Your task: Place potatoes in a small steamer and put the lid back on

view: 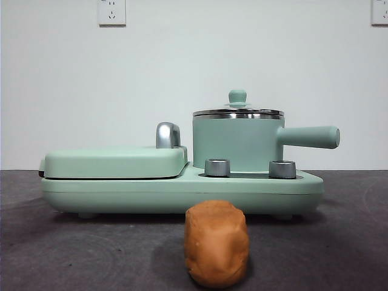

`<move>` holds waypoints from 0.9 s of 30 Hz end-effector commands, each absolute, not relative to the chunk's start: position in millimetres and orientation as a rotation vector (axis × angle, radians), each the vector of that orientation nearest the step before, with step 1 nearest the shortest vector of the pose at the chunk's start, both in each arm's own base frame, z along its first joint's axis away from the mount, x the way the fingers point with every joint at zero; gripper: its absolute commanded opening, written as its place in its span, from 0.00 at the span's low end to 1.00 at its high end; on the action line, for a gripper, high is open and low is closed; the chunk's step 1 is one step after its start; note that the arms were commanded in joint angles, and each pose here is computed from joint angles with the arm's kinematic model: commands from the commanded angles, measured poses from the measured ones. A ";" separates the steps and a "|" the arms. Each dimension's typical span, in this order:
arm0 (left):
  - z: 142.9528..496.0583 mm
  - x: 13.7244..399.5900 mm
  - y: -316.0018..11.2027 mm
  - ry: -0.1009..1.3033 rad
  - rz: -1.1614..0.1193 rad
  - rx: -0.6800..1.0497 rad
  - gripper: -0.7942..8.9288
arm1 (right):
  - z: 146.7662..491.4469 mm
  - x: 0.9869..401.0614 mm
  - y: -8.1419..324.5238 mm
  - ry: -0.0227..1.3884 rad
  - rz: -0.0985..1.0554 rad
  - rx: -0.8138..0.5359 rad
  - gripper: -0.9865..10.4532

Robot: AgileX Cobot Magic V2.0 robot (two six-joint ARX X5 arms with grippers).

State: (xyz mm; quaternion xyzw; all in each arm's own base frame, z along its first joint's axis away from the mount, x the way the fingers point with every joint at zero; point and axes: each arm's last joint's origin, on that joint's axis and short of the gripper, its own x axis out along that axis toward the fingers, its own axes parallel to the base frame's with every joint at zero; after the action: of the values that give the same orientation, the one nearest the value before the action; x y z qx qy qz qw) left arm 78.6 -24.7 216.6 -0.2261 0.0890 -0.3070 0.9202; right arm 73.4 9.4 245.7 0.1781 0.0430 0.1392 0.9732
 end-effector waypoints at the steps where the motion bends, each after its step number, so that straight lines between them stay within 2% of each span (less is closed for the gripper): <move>1: 239.2 74.4 -26.1 0.216 -0.673 -0.502 0.10 | 273.1 67.2 10.9 0.083 0.343 0.385 0.11; 8: 287.9 80.2 -28.7 0.245 -0.712 -0.468 0.11 | 321.9 65.7 14.4 0.197 0.458 0.394 0.11; 16: 315.9 110.4 -35.2 0.303 -0.778 -0.382 0.13 | 353.5 79.1 18.7 0.313 0.609 0.310 0.11; 20: 321.6 124.3 -37.7 0.356 -0.792 -0.339 0.28 | 361.1 84.9 20.4 0.328 0.676 0.293 0.11; 24: 322.5 137.9 -40.4 0.412 -0.791 -0.313 0.32 | 360.9 89.7 20.5 0.343 0.674 0.297 0.11; 25: 323.4 140.7 -41.2 0.421 -0.792 -0.311 0.34 | 360.6 90.1 20.5 0.345 0.675 0.294 0.12; 27: 325.6 147.2 -43.9 0.439 -0.802 -0.305 0.44 | 360.1 91.4 20.5 0.346 0.674 0.284 0.22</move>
State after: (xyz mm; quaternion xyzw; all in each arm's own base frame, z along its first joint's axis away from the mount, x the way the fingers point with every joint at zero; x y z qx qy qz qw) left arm 146.2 -42.9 316.8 -0.1660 0.2307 -0.3745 0.8826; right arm 91.3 20.4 355.5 0.1492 0.1779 0.3240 0.9171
